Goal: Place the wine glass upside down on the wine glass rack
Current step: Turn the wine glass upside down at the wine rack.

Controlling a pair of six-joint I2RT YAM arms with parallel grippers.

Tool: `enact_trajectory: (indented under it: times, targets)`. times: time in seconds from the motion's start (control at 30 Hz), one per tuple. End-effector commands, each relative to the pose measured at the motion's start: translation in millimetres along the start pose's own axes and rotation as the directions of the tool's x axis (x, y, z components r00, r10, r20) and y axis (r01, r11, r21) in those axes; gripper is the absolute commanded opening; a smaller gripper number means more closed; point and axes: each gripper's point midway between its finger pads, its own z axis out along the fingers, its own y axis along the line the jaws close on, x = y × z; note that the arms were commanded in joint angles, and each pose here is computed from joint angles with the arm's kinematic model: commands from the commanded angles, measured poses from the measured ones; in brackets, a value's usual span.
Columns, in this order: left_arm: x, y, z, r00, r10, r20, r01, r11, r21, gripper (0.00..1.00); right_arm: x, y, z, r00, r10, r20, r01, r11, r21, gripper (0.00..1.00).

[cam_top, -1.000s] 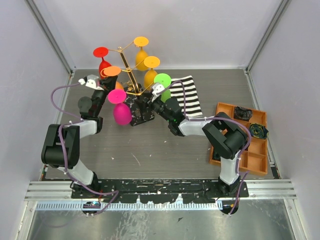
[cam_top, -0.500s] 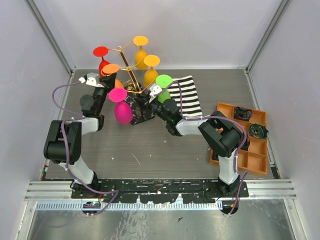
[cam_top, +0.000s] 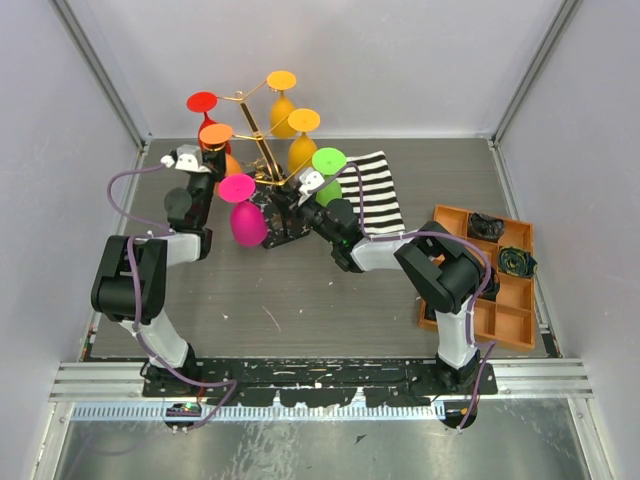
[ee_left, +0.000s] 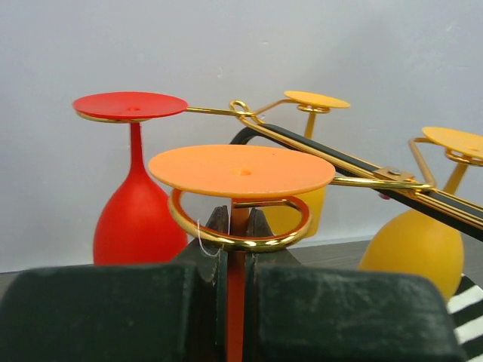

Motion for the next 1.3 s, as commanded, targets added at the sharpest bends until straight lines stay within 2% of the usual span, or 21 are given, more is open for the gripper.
enact_trajectory:
  times: [0.0,0.23,0.5,0.7,0.9,1.03,1.27]
  targets:
    - [-22.2,25.0,1.3,0.995,0.063,0.072,-0.053,0.990,-0.130,0.00,-46.3,-16.8,8.4,0.989,-0.027,0.145,0.018,0.998,0.063,0.08]
    - [-33.2,23.4,-7.7,0.993,0.080,0.081,-0.069,0.989,-0.132,0.00,-42.1,-18.0,9.5,0.990,-0.025,0.137,0.016,0.998,0.066,0.08]
    - [-37.7,-0.6,-20.0,0.994,0.081,0.072,-0.081,0.997,-0.009,0.00,-40.2,-17.8,10.5,0.991,-0.023,0.132,0.015,0.998,0.067,0.07]
    - [-33.0,-24.8,-27.2,0.995,0.086,0.055,-0.093,0.987,0.128,0.00,-39.5,-18.6,10.7,0.991,-0.024,0.130,0.015,0.997,0.069,0.07]
    - [-14.5,-21.0,-18.5,0.997,0.070,0.024,-0.072,0.990,0.124,0.00,-40.2,-18.4,10.5,0.991,-0.027,0.130,0.018,0.997,0.069,0.08]
    - [-9.2,-15.6,-12.8,0.999,0.049,0.019,-0.051,0.994,0.096,0.11,-41.1,-19.8,9.5,0.991,-0.035,0.130,0.025,0.997,0.077,0.11]
    - [-16.2,-11.6,-14.8,0.998,0.046,0.031,-0.048,0.997,0.066,0.39,-44.1,-20.2,7.8,0.990,-0.036,0.134,0.025,0.996,0.081,0.15]
